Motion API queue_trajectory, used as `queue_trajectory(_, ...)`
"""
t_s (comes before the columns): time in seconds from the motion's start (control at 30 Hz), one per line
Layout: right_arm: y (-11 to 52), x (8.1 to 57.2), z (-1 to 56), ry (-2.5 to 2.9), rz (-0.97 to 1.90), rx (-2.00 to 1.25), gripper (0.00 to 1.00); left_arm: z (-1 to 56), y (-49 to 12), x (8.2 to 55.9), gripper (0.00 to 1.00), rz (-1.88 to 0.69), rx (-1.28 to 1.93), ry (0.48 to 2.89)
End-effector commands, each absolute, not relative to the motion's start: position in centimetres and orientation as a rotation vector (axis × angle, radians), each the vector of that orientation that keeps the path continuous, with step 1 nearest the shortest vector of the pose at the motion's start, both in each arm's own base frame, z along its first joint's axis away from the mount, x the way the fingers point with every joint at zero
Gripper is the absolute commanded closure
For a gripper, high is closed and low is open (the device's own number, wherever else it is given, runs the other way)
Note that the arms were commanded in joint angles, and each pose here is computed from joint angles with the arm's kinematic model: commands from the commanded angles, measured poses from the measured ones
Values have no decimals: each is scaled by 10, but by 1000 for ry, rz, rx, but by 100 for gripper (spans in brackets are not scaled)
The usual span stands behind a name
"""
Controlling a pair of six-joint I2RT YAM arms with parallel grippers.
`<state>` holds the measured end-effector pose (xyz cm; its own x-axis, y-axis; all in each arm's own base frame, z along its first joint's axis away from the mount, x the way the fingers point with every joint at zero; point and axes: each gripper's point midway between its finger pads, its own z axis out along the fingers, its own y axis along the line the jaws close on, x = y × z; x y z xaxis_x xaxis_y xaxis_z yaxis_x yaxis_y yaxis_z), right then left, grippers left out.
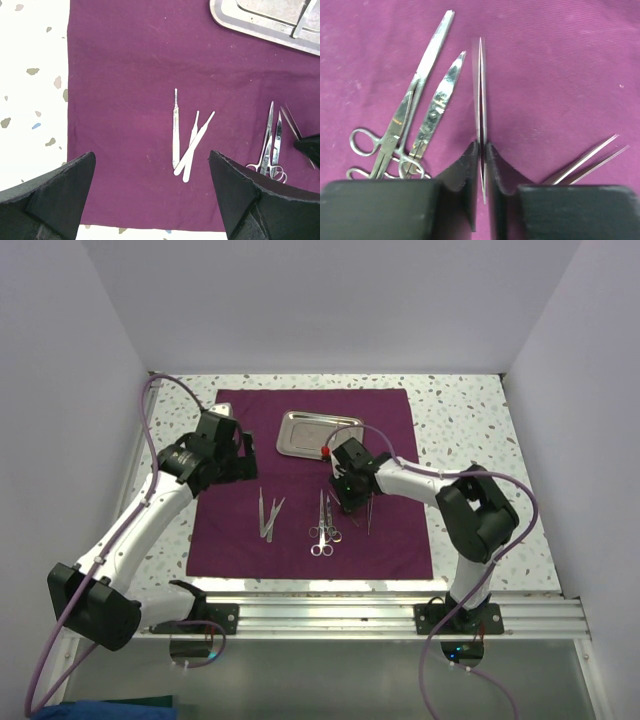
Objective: Open and lay out the surgical kit
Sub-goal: Pick up the medical item from the surgical kit.
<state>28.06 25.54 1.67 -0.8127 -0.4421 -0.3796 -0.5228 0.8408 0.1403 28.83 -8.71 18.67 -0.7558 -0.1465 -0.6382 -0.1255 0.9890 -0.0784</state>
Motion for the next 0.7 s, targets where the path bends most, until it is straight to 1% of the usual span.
queue_trajectory(0.0,254,281,6,2701,307,-736,90,190,-81,287,1,-34,-214,2414)
queue_trajectory(0.07,252,279,5,2709,295,-736,100,189,-82,287,1,-37,-215,2414)
queue_trajectory(0.2,254,285,16,2688,292,-726,100,188,-84,287,1,-46,-214,2417)
queue_trajectory(0.37,260,305,81,2560,302,-669,100,186,-85,287,1,-55,-217,2419)
queue_trajectory(0.47,251,310,110,2504,266,-615,100,186,-86,288,1,-64,-219,2416)
queue_trajectory(0.6,226,306,120,2501,173,-512,100,189,-89,292,1,-81,-220,2403)
queue_trajectory(0.67,208,298,111,2536,116,-431,100,189,-89,292,1,-83,-221,2403)
